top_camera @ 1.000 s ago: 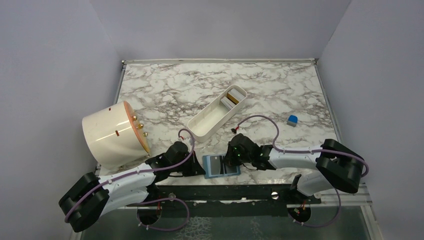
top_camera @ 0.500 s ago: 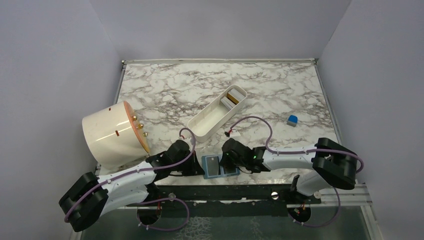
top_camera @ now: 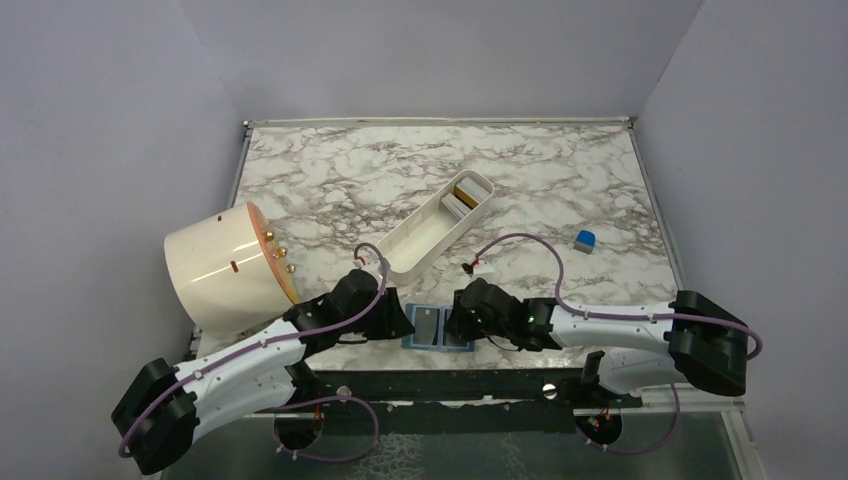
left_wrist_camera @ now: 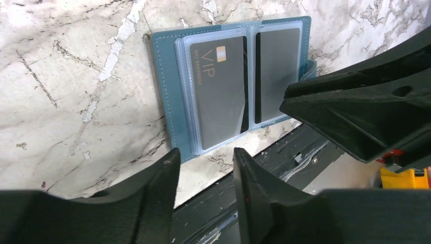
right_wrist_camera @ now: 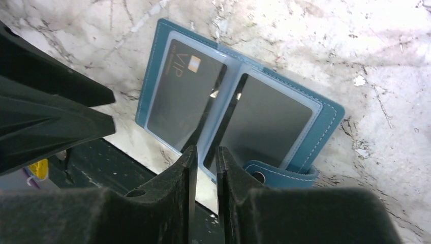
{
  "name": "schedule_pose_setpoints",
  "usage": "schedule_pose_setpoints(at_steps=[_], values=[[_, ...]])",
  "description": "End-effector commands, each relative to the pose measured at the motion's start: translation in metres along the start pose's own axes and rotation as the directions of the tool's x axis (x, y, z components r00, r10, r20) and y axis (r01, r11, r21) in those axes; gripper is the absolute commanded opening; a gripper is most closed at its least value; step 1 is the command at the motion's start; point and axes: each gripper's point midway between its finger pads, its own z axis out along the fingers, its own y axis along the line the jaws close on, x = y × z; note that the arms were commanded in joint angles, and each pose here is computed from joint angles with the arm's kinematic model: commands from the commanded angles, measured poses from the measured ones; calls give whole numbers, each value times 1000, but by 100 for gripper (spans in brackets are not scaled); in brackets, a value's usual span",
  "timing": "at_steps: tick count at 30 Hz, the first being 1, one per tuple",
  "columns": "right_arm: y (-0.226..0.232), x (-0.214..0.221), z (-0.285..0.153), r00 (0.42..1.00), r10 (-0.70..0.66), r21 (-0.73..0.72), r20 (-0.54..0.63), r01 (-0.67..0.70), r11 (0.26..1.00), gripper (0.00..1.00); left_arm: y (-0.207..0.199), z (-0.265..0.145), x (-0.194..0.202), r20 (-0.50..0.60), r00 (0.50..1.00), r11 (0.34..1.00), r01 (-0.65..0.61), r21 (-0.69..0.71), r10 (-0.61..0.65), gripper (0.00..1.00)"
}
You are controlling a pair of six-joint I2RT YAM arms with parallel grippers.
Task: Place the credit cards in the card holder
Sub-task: Insert the credit card into the card holder.
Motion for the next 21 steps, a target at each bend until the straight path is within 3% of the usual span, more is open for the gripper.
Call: schedule_pose_setpoints(at_steps=[1,9,21], values=[[8,1,5,1000,20,-49,17,-20,999,21,-11,-3,-14,33,999,1000,-5,3,5,48],[14,-13,9,997,21,-66,78,-16,998,24,-25,9,-19,45,999,997,-1,81,-3,54],[8,-5,25,998,37,-47,54,-35,998,25,-26,14,-23,77,997,994,-3,108,-5,59]])
